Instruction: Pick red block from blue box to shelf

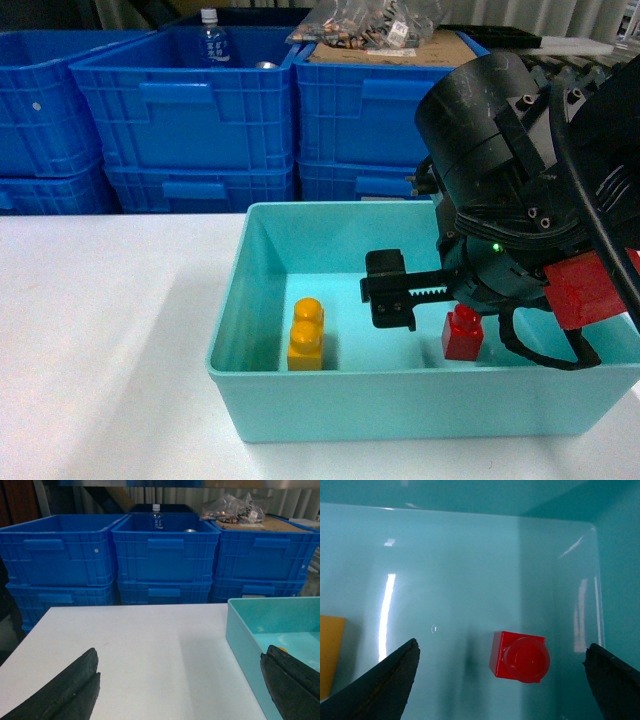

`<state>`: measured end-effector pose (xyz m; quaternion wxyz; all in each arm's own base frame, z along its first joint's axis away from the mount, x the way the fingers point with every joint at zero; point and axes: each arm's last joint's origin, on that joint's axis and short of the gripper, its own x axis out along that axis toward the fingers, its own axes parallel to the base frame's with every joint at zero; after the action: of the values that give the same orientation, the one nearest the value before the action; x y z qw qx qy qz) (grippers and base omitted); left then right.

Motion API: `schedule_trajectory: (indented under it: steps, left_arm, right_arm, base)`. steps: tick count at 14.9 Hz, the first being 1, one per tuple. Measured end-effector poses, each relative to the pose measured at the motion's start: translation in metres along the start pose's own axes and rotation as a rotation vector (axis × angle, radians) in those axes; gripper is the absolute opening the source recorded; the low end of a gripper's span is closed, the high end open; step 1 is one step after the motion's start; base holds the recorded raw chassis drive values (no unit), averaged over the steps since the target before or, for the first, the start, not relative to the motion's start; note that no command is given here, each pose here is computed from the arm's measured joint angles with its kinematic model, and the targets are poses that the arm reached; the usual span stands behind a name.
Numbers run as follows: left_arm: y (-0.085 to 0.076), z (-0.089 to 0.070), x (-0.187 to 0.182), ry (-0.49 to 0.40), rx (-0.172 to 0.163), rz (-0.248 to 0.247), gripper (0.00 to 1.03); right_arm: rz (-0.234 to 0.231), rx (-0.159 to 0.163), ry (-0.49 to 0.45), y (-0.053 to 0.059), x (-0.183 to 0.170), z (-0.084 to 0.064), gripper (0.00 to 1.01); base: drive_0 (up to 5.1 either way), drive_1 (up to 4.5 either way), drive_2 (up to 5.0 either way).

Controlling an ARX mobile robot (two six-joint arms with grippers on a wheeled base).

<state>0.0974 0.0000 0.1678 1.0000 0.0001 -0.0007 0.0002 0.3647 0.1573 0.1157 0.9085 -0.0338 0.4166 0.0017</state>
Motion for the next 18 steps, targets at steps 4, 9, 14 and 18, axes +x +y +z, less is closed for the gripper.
schedule_trajectory:
  steps: [4, 9, 14, 18]
  left_arm:
    - [0.000, 0.000, 0.000, 0.000, 0.000, 0.000, 0.98]
    - [0.000, 0.000, 0.000, 0.000, 0.000, 0.000, 0.98]
    - [0.000, 0.000, 0.000, 0.000, 0.000, 0.000, 0.98]
    - [0.000, 0.000, 0.000, 0.000, 0.000, 0.000, 0.98]
  right_arm:
    - [-0.023, 0.048, 0.050, -0.007, 0.028, 0.000, 0.98]
    - [-0.059, 0.068, 0.101, -0.008, 0.050, -0.004, 0.40]
    - [-0.025, 0.103, 0.069, -0.010, 0.036, -0.001, 0.29]
    - [0.059, 0.144, -0.084, -0.011, -0.017, 0.011, 0.29]
  base:
    - [0.0, 0.00, 0.0]
    - [0.0, 0.00, 0.0]
    - [0.0, 0.00, 0.0]
    - [0.0, 0.00, 0.0]
